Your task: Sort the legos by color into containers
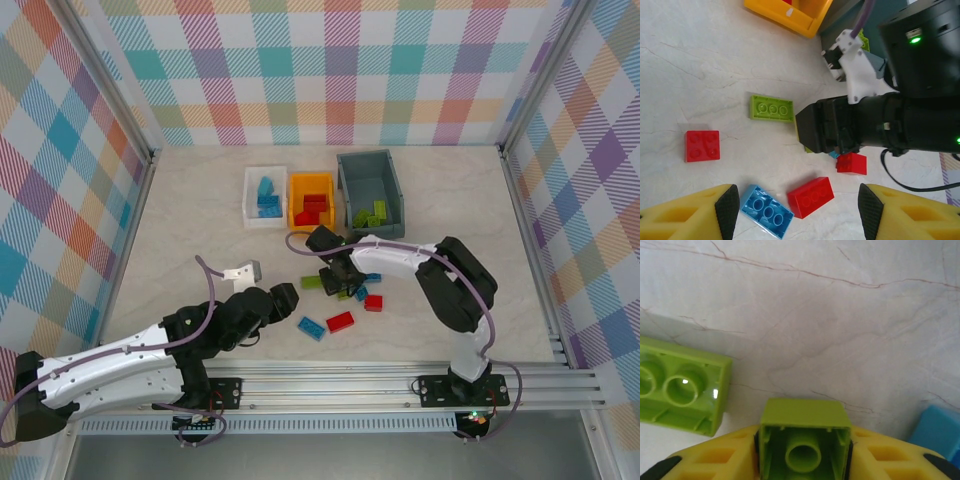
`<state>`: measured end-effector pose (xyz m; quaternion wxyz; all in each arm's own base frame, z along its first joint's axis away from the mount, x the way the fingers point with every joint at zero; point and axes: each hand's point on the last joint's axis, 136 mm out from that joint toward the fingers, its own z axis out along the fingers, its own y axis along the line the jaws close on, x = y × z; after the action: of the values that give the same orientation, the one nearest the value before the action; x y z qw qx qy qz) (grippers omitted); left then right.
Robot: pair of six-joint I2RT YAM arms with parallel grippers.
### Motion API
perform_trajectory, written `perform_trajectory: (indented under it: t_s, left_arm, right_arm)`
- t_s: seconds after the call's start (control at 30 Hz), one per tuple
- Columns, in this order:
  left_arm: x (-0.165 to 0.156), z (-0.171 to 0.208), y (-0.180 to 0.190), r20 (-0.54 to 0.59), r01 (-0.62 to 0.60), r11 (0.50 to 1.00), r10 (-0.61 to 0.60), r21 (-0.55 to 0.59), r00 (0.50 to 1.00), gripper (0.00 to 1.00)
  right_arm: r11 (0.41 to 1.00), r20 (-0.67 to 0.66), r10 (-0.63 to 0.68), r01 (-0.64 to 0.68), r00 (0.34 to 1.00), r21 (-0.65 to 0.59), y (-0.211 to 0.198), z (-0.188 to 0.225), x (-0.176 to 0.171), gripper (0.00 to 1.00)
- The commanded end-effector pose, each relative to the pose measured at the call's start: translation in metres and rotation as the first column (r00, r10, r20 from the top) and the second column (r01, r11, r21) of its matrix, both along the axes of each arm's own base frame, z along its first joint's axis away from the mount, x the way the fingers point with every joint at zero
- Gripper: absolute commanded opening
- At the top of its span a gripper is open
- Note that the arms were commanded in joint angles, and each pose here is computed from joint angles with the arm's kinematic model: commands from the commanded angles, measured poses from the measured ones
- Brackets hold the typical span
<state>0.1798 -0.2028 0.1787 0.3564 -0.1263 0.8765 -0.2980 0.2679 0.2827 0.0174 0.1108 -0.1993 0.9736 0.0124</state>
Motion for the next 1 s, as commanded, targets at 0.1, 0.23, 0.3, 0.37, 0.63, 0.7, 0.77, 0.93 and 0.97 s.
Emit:
perform_trajectory:
  t_s: [0.1, 0.23, 0.3, 0.37, 0.63, 0.7, 0.77, 0.93, 0.97]
  left_arm:
    - [0.000, 0.011, -0.017, 0.045, 0.064, 0.998, -0.063, -0.029, 0.997, 0.66]
    - [0.002, 0.027, -0.040, 0.084, 0.136, 0.989, -0.131, -0.056, 0.988, 0.66]
    - [0.007, 0.044, -0.058, 0.117, 0.173, 0.983, -0.165, -0.068, 0.979, 0.66]
    - [0.011, 0.055, -0.074, 0.134, 0.206, 0.977, -0.198, -0.051, 0.971, 0.66]
    - [0.043, 0.079, -0.150, 0.183, 0.282, 0.957, -0.290, 0.071, 0.939, 0.66]
    - [0.053, 0.078, -0.165, 0.182, 0.274, 0.955, -0.290, 0.113, 0.939, 0.66]
    - [0.062, 0.076, -0.176, 0.183, 0.260, 0.954, -0.285, 0.146, 0.941, 0.66]
    - [0.073, 0.073, -0.193, 0.183, 0.245, 0.954, -0.275, 0.172, 0.944, 0.66]
    - [0.074, 0.072, -0.194, 0.181, 0.243, 0.954, -0.274, 0.174, 0.944, 0.66]
  right_arm:
    - [0.999, 0.048, -0.031, 0.030, 0.998, 0.013, 0.000, 0.018, 0.007, 0.31]
    - [0.997, 0.143, -0.067, 0.061, 0.987, 0.050, -0.008, 0.062, 0.019, 0.29]
    - [0.992, 0.189, -0.109, 0.093, 0.976, 0.088, -0.019, 0.089, 0.031, 0.29]
    - [0.981, 0.222, -0.161, 0.132, 0.962, 0.139, -0.032, 0.112, 0.047, 0.29]
    - [0.909, 0.219, -0.327, 0.243, 0.919, 0.339, -0.070, 0.153, 0.151, 0.30]
    - [0.891, 0.177, -0.357, 0.278, 0.917, 0.358, -0.074, 0.147, 0.178, 0.30]
    - [0.886, 0.140, -0.382, 0.318, 0.914, 0.338, -0.078, 0.136, 0.200, 0.30]
    - [0.893, 0.089, -0.418, 0.391, 0.904, 0.223, -0.087, 0.094, 0.236, 0.29]
    - [0.894, 0.089, -0.418, 0.393, 0.904, 0.215, -0.086, 0.090, 0.239, 0.29]
